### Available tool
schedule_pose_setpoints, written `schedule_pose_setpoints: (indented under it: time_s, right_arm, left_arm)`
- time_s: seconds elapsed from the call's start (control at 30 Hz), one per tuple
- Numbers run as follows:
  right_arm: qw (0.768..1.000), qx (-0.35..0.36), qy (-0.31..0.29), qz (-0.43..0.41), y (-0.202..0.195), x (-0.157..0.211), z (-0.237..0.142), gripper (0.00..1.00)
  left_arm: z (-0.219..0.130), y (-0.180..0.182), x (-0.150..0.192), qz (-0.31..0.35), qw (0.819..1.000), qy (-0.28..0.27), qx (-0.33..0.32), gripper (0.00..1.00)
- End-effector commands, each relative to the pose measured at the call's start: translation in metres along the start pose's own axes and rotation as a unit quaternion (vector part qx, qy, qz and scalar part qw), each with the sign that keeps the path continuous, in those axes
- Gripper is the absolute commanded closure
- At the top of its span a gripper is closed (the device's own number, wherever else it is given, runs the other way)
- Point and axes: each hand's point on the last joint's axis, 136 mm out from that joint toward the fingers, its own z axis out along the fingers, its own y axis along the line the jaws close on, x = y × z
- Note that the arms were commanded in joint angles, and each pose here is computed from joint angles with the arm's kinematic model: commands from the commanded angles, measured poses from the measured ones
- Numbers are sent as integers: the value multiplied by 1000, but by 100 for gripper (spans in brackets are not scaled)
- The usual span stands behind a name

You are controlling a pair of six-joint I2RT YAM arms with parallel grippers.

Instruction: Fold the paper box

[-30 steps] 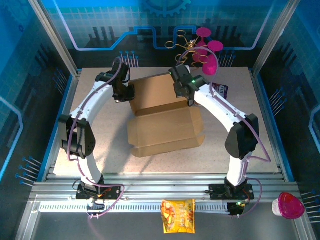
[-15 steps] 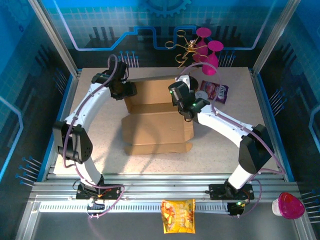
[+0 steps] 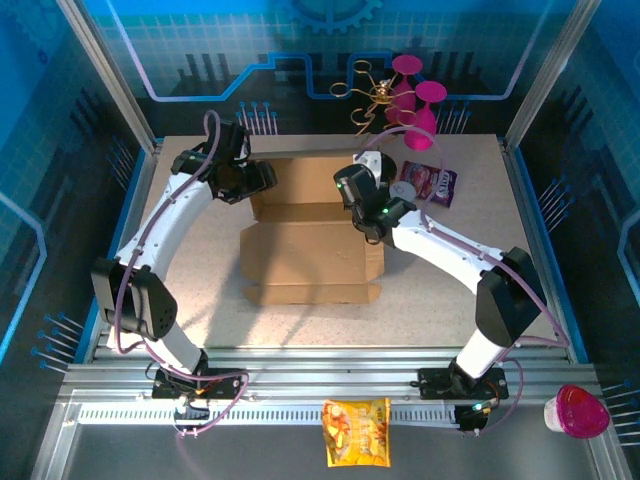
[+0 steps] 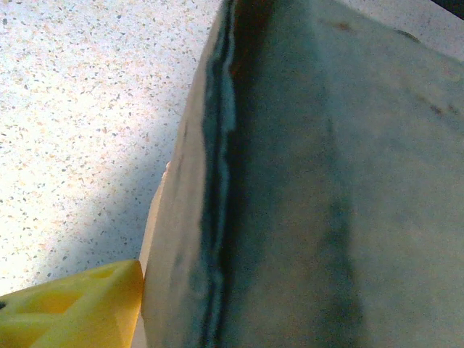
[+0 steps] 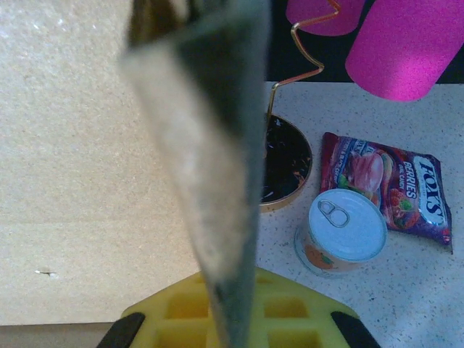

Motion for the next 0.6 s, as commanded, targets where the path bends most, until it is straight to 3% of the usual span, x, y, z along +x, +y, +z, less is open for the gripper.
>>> schedule_pose_setpoints:
  time_s: [0.0,0.3,0.57]
  right_arm:
    - [999,6,-17,26,5,-15,-6,100]
    - [998,18,7,67,-7,-10,-4,100]
    - [996,11,11,87,0,-16,-4,100]
  left_arm:
    - [-12,-5,11,25,999,12,23,31]
    - [-70,-26,-4,27,994,-70,80,34]
    - [-75,-20,14,3,996,-40,75,34]
